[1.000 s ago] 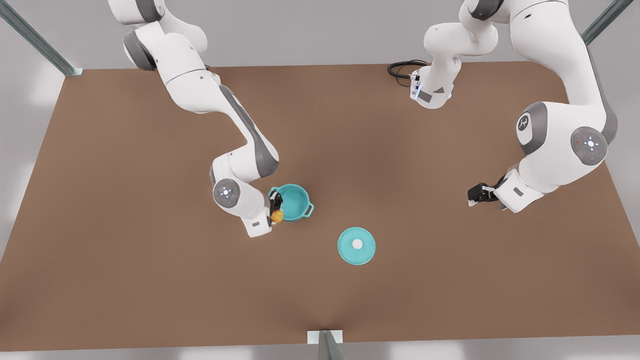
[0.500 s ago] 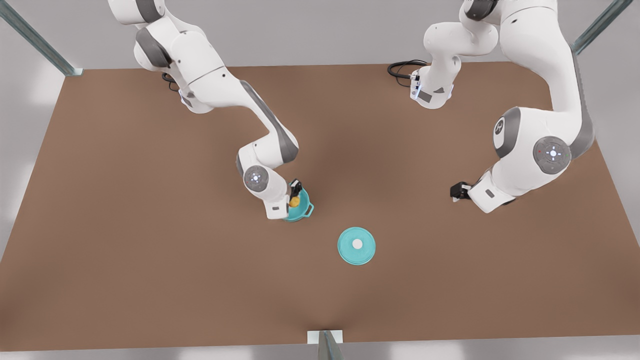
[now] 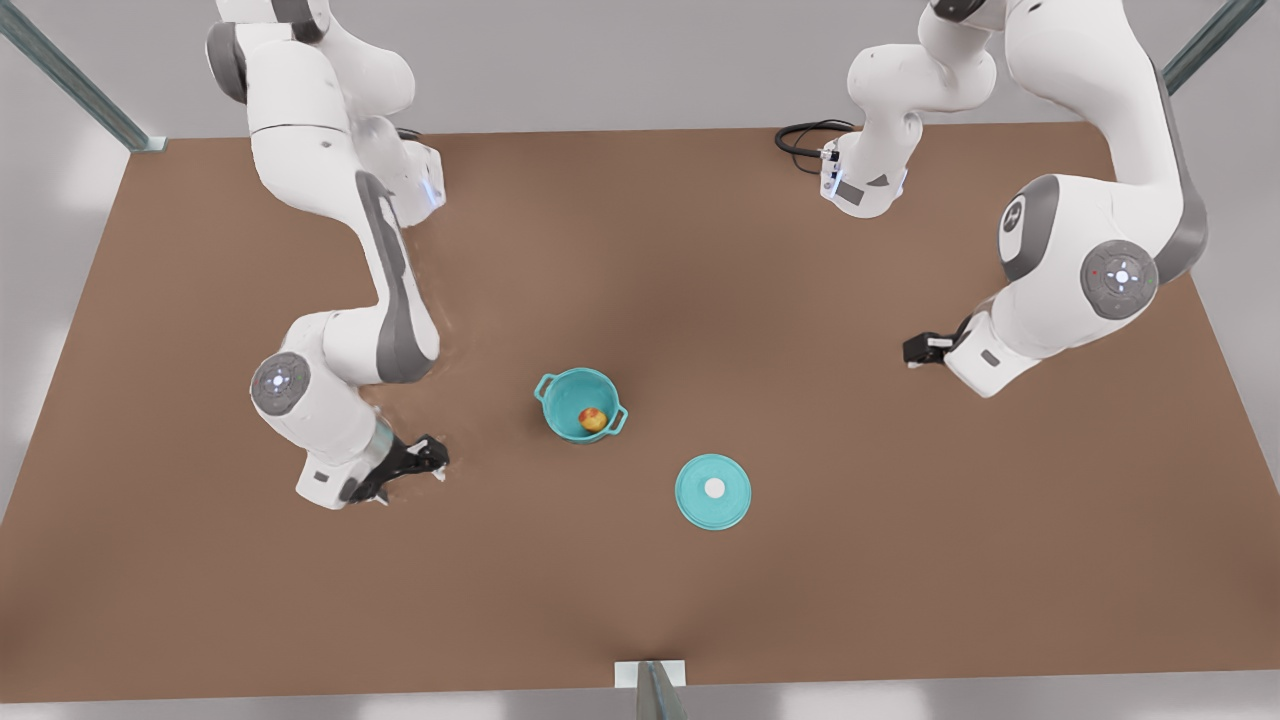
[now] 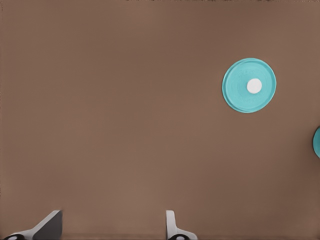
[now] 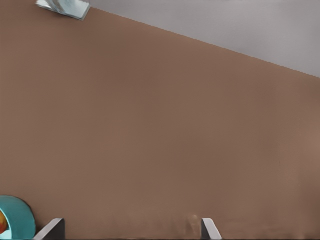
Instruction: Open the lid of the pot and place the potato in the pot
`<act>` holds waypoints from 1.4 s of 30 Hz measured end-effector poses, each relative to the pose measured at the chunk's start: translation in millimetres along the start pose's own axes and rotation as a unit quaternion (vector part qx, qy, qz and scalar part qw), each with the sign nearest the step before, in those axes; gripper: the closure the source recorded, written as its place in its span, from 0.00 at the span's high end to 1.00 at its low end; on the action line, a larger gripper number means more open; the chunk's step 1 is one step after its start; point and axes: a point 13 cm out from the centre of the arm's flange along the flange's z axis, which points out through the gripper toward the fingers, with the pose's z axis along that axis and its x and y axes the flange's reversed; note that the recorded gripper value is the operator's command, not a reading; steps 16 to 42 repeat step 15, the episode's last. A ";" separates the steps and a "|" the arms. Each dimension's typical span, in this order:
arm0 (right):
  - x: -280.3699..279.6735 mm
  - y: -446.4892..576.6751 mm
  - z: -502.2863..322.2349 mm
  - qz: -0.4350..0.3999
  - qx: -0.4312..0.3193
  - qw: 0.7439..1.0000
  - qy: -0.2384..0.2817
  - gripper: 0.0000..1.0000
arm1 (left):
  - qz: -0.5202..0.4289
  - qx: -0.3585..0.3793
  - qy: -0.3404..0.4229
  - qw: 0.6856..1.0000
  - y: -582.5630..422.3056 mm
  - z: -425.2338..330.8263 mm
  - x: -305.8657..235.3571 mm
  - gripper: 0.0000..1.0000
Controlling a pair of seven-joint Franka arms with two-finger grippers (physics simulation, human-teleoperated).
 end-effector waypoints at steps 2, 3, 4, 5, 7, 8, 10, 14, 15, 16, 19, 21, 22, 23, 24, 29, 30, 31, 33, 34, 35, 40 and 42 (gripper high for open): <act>28.1 -106.6 -28.8 0.051 0.013 0.998 0.017 1.00 | -0.003 -0.002 -0.001 1.000 -2.0 -1.2 0.9 1.00; 42.1 -127.1 -32.7 0.055 0.015 0.998 0.033 1.00 | -0.005 -0.002 0.001 1.000 -2.4 -0.1 1.6 1.00; 52.8 -135.2 -34.7 0.053 0.012 0.997 0.048 1.00 | -0.007 -0.003 0.002 1.000 -1.8 0.7 1.8 1.00; 60.2 -135.4 -37.7 0.047 0.006 0.997 0.061 1.00 | -0.010 -0.004 0.002 1.000 -1.0 1.6 1.7 1.00; 71.9 -128.1 -37.6 0.031 -0.006 0.996 0.086 1.00 | -0.014 -0.005 0.002 1.000 -0.8 0.1 2.7 1.00; 77.0 -124.7 -36.5 0.024 -0.011 0.995 0.096 1.00 | -0.012 -0.004 0.000 1.000 -4.7 -2.7 2.7 1.00; 85.5 -119.8 -35.2 0.012 -0.021 0.993 0.114 1.00 | 0.005 -0.001 -0.011 1.000 -28.4 -14.3 2.7 1.00; 95.3 -111.0 -33.2 -0.008 -0.035 0.990 0.135 1.00 | 0.006 0.017 -0.018 1.000 -43.2 -22.1 0.5 1.00; 97.0 -109.9 -33.0 -0.011 -0.038 0.990 0.138 1.00 | 0.006 0.022 -0.018 1.000 -45.8 -22.8 0.5 1.00; 97.0 -109.9 -33.0 -0.011 -0.038 0.990 0.138 1.00 | 0.006 0.022 -0.018 1.000 -45.8 -22.8 0.5 1.00; 97.0 -109.9 -33.0 -0.011 -0.038 0.990 0.138 1.00 | 0.006 0.022 -0.018 1.000 -45.8 -22.8 0.5 1.00; 97.0 -109.9 -33.0 -0.011 -0.038 0.990 0.138 1.00 | 0.006 0.022 -0.018 1.000 -45.8 -22.8 0.5 1.00; 97.0 -109.9 -33.0 -0.011 -0.038 0.990 0.138 1.00 | 0.006 0.022 -0.018 1.000 -45.8 -22.8 0.5 1.00; 97.0 -109.9 -33.0 -0.011 -0.038 0.990 0.138 1.00 | 0.006 0.022 -0.018 1.000 -45.8 -22.8 0.5 1.00; 97.0 -109.9 -33.0 -0.011 -0.038 0.990 0.138 1.00 | 0.006 0.022 -0.018 1.000 -45.8 -22.8 0.5 1.00; 97.0 -109.9 -33.0 -0.011 -0.038 0.990 0.138 1.00 | 0.006 0.022 -0.018 1.000 -45.8 -22.8 0.5 1.00; 97.0 -109.9 -33.0 -0.011 -0.038 0.990 0.138 1.00 | 0.006 0.022 -0.018 1.000 -45.8 -22.8 0.5 1.00; 97.0 -109.9 -33.0 -0.011 -0.038 0.990 0.138 1.00 | 0.006 0.022 -0.018 1.000 -45.8 -22.8 0.5 1.00; 97.0 -109.9 -33.0 -0.011 -0.038 0.990 0.138 1.00 | 0.006 0.022 -0.018 1.000 -45.8 -22.8 0.5 1.00; 97.0 -109.9 -33.0 -0.011 -0.038 0.990 0.138 1.00 | 0.006 0.022 -0.018 1.000 -45.8 -22.8 0.5 1.00; 97.0 -109.9 -33.0 -0.011 -0.038 0.990 0.138 1.00 | 0.006 0.022 -0.018 1.000 -45.8 -22.8 0.5 1.00; 97.0 -109.9 -33.0 -0.011 -0.038 0.990 0.138 1.00 | 0.006 0.022 -0.018 1.000 -45.8 -22.8 0.5 1.00; 97.0 -109.9 -33.0 -0.011 -0.038 0.990 0.138 1.00 | 0.006 0.022 -0.018 1.000 -45.8 -22.8 0.5 1.00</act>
